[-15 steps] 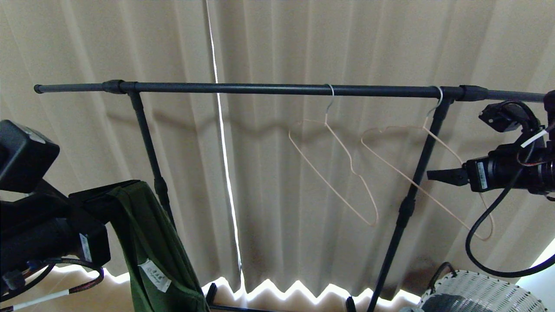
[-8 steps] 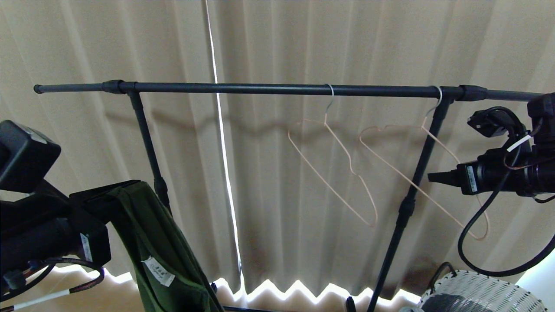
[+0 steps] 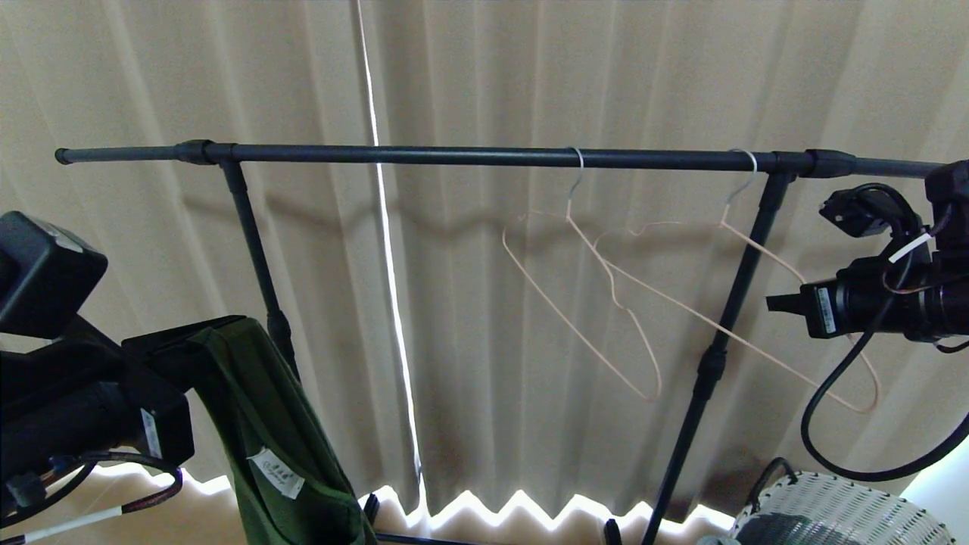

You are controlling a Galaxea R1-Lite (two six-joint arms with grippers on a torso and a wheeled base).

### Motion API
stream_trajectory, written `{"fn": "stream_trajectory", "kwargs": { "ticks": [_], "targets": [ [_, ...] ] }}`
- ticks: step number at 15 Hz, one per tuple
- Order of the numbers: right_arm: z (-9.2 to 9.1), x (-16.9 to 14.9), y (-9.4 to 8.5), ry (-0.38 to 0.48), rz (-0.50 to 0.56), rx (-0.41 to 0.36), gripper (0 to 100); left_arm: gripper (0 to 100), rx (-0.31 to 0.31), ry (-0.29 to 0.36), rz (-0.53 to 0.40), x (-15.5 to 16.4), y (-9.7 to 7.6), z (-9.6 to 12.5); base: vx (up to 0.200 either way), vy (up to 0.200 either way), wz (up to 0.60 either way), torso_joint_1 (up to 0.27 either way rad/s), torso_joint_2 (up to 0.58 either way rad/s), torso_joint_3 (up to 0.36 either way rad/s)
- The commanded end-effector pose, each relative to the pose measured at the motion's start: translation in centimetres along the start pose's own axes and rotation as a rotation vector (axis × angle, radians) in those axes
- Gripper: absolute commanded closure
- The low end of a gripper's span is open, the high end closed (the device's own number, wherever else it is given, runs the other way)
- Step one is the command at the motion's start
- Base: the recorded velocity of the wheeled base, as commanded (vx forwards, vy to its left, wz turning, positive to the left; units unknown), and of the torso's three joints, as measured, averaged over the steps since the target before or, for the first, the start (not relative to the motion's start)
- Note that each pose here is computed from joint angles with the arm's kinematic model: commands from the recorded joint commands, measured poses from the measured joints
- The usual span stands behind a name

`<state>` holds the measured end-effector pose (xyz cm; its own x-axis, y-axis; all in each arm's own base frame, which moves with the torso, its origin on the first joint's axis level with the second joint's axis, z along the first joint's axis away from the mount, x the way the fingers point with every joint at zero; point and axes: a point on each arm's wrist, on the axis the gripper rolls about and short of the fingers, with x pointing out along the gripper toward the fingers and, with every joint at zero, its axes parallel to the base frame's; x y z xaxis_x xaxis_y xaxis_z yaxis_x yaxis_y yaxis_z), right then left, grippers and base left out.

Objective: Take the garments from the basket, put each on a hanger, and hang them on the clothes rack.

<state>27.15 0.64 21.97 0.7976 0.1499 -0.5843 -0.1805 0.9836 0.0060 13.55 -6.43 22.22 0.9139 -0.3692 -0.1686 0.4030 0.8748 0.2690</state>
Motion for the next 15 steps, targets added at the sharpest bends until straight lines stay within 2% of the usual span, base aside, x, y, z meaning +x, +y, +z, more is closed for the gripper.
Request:
{"fn": "stream_trajectory", "kwargs": {
  "ticks": [1, 7, 12, 15],
  "targets": [
    [0.3, -1.0, 0.1, -0.031, -0.001, -0.003, 100, 100, 0.001, 0.005, 0.0, 0.0, 0.0, -0.1, 0.0, 0.0, 0.0, 0.0, 0.0, 0.0],
    [0.5, -5.0, 0.5, -0.134, -0.012, 0.023, 100, 100, 0.008, 0.019, -0.002, 0.1, -0.1, -0.5, 0.0, 0.0, 0.0, 0.0, 0.0, 0.0],
    [-2.5, -8.5, 1.3, -0.16, -0.019, 0.02, 100, 100, 0.041, 0.018, -0.001, 0.0, -0.1, -0.5, 0.0, 0.0, 0.0, 0.0, 0.0, 0.0],
    [-4.0, -10.3, 1.6, -0.187, -0.03, 0.016, 100, 100, 0.042, 0.016, 0.003, -0.1, -0.1, -0.5, -0.2, 0.0, 0.0, 0.006, 0.01, 0.001]
  ]
}}
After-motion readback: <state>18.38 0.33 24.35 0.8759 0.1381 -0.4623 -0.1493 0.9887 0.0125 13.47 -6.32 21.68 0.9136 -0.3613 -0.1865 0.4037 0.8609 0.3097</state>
